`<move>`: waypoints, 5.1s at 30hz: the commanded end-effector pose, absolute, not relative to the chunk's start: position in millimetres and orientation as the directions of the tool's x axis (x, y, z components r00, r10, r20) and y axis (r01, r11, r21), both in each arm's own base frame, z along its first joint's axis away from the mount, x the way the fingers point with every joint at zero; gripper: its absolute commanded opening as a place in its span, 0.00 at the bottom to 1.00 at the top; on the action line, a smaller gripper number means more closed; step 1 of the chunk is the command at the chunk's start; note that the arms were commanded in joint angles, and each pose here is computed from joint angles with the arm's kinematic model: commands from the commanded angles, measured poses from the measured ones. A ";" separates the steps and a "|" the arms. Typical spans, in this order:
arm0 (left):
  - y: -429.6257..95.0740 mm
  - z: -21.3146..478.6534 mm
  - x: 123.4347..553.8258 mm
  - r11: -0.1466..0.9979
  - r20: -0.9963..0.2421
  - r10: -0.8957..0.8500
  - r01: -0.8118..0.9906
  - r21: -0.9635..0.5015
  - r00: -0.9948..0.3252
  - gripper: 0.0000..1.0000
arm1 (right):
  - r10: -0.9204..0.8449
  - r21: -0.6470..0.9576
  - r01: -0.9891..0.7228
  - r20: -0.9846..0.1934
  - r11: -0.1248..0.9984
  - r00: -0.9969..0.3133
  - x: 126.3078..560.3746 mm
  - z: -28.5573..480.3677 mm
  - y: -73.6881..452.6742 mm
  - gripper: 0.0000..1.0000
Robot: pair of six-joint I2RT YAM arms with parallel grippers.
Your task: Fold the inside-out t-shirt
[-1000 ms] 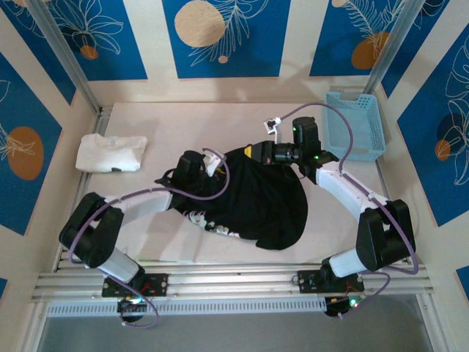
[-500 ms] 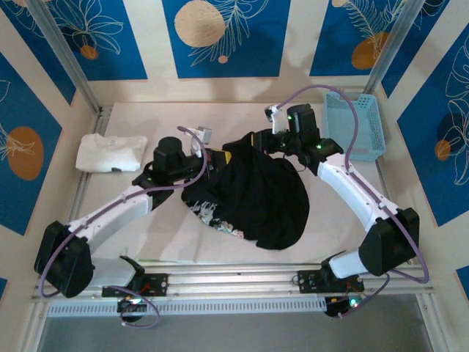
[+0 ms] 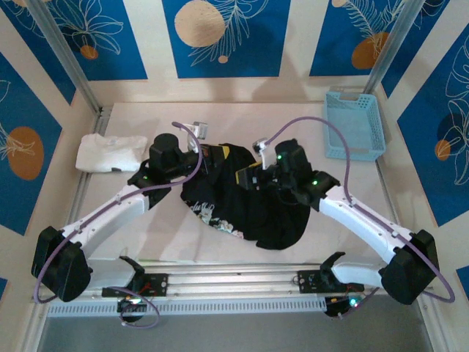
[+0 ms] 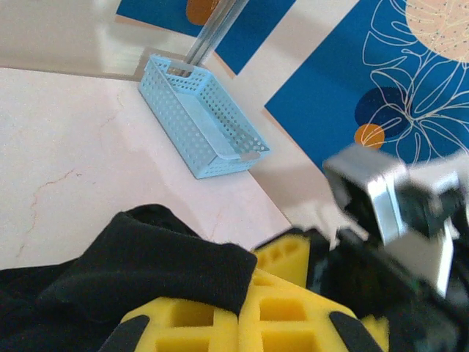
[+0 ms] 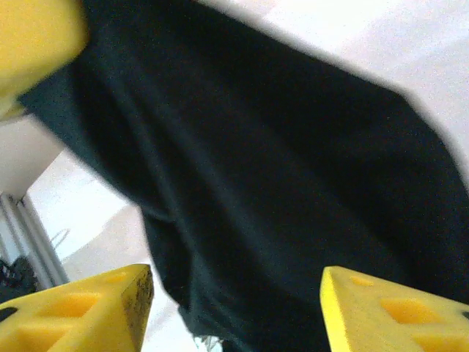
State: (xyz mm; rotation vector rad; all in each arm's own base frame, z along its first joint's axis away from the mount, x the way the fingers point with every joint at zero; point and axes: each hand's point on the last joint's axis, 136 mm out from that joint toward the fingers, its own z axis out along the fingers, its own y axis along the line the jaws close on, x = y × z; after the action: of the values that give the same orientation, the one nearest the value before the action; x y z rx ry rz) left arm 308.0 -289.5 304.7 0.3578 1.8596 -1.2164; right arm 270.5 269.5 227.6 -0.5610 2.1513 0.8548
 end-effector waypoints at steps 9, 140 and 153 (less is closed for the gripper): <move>-272.1 332.9 312.4 0.514 -0.798 -0.280 0.618 -0.594 -0.534 0.00 | -0.092 0.313 -0.530 -0.792 0.788 -0.604 314.7 197.5 298.5 0.26; -225.5 252.2 273.5 0.686 -0.839 -0.030 0.600 -0.413 -0.543 0.58 | -0.058 0.504 -0.821 -0.842 0.270 -0.536 247.2 283.5 306.2 0.00; -266.5 278.3 246.4 0.433 -0.817 -0.065 0.721 -0.541 -0.574 0.49 | -0.045 0.516 -0.801 -0.832 0.303 -0.553 254.5 281.3 299.8 0.00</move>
State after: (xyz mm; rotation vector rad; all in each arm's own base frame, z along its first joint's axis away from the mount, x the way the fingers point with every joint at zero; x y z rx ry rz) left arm 254.7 -252.5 266.5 0.5138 1.9216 -1.0993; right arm 253.0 300.2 273.3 -0.7608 1.8681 1.3034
